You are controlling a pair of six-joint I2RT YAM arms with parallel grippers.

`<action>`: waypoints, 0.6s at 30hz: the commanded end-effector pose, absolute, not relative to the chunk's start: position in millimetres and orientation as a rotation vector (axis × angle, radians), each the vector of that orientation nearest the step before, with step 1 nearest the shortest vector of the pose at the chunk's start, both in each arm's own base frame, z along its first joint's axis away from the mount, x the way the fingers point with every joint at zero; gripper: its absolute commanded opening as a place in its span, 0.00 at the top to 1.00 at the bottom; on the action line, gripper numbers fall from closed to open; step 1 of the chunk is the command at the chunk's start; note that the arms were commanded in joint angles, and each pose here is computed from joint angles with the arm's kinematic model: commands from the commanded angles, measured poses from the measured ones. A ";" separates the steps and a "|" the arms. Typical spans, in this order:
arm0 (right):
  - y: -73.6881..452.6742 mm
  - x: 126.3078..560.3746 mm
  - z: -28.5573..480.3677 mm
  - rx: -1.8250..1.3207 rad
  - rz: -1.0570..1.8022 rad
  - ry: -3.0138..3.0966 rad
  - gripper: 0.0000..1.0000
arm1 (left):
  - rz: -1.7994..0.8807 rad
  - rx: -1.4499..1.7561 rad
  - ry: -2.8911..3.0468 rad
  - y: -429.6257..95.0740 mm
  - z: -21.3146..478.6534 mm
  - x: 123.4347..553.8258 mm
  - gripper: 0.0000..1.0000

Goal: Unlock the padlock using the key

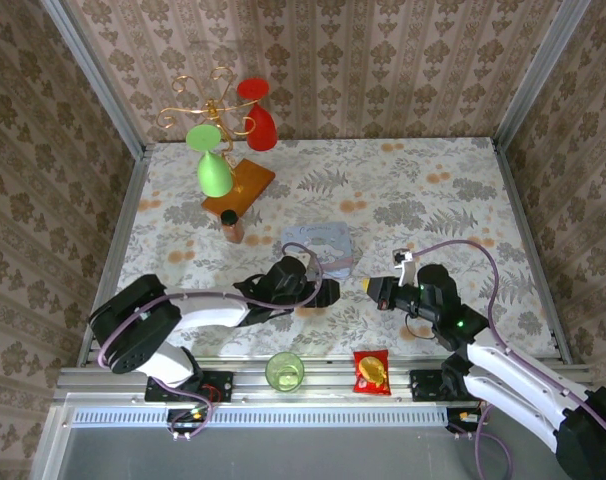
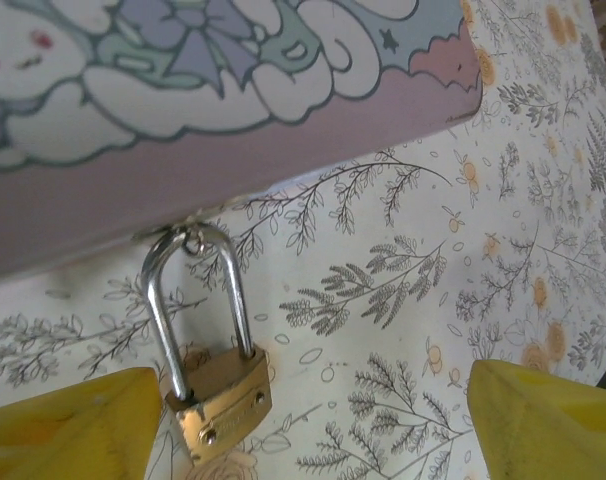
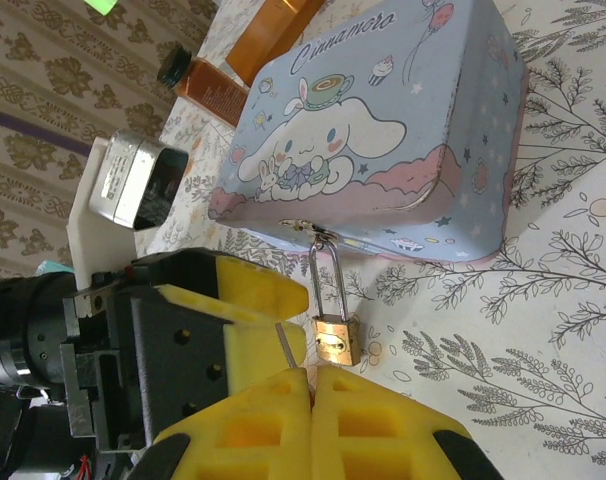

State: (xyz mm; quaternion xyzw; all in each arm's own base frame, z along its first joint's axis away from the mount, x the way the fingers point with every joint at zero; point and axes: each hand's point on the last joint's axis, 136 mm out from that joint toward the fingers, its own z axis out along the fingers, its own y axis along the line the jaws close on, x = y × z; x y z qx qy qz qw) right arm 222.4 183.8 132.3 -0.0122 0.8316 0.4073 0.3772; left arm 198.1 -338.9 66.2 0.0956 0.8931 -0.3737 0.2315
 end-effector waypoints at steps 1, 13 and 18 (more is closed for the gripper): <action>177.1 221.4 128.0 -0.005 1.016 2.126 1.00 | -1.004 0.299 2.449 -343.1 62.8 204.2 0.22; 173.7 219.2 123.6 0.008 1.009 2.126 1.00 | -0.923 0.327 2.465 -351.1 35.3 208.6 0.40; 173.8 218.9 123.0 0.012 1.013 2.130 1.00 | -0.900 0.292 2.488 -347.3 23.5 209.5 0.54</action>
